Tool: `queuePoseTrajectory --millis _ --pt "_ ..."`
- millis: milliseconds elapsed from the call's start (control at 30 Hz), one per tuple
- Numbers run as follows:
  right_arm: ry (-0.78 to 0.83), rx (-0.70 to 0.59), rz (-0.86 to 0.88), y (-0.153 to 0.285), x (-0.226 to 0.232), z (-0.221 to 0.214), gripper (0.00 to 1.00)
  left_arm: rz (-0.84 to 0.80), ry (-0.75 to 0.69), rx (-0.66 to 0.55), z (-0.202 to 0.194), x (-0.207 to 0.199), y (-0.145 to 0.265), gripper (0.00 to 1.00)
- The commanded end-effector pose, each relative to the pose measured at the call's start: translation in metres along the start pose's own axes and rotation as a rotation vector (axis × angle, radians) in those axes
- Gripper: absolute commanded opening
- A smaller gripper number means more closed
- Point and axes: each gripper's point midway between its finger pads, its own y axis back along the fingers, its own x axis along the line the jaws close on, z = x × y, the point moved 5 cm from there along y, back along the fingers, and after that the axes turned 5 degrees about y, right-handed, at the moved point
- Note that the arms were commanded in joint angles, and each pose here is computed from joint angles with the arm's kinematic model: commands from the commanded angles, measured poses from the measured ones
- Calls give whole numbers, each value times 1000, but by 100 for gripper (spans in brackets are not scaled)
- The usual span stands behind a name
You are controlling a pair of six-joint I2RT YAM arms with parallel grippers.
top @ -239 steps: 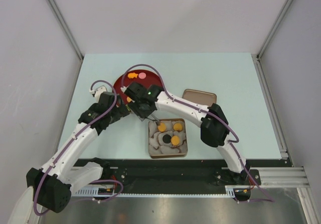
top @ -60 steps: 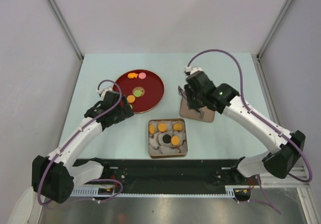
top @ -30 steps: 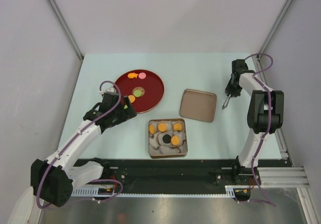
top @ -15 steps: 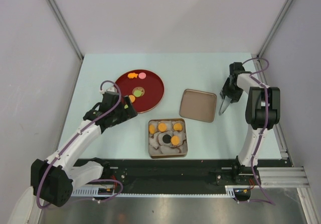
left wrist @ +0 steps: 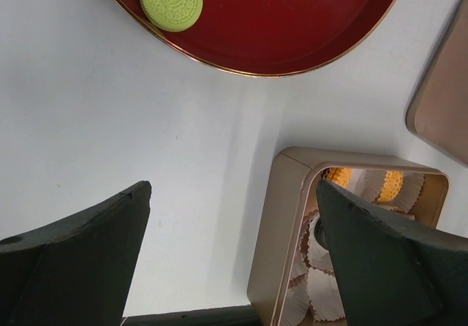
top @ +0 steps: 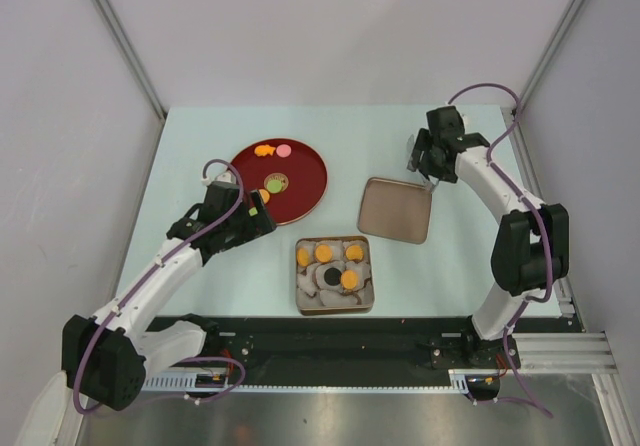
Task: Pack the cookies
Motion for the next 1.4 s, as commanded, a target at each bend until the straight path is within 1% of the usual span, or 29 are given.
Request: queuePoseTrajectory --millis 0,133,267,400,467,533,600,667,833,1000,1033,1067,1133,1367 --pt "-9 -51 -14 10 4 8 76 2 -19 -9 1 0 -2 100" --pt "-11 -24 -27 0 -3 3 75 14 -13 -14 1 2 -2 100" --pt "-40 -1 -32 -12 -13 -1 72 19 -16 -10 0 3 -2 100" --pt "-91 71 -72 -42 -35 -11 71 12 -17 -4 0 1 -3 100" --pt "-113 87 -120 -56 -53 -12 71 10 -16 -4 0 1 -3 100" --pt "-146 131 -156 -74 -72 -19 70 9 -17 -3 0 1 -3 100" --pt "-150 175 -174 -87 -78 -29 70 10 -19 -5 0 1 -2 100" --pt "-185 197 -215 -95 -100 -32 69 8 -20 -2 -1 1 -2 100" --pt "-186 238 -251 -107 -113 -42 70 0 -20 2 -1 0 -2 100" --pt "-192 258 -262 -109 -116 -47 79 -2 -21 4 -1 0 -2 100" --pt "-197 252 -258 -108 -115 -45 83 -6 -23 3 -1 -1 -2 100" --pt "-199 239 -252 -104 -113 -41 98 -8 -20 5 -1 -1 -2 100" --pt "-193 214 -245 -98 -108 -36 100 -9 -20 6 -1 -1 -3 100" --pt "-212 135 -204 -65 -95 -15 100 -17 -18 11 -2 -2 -3 100"
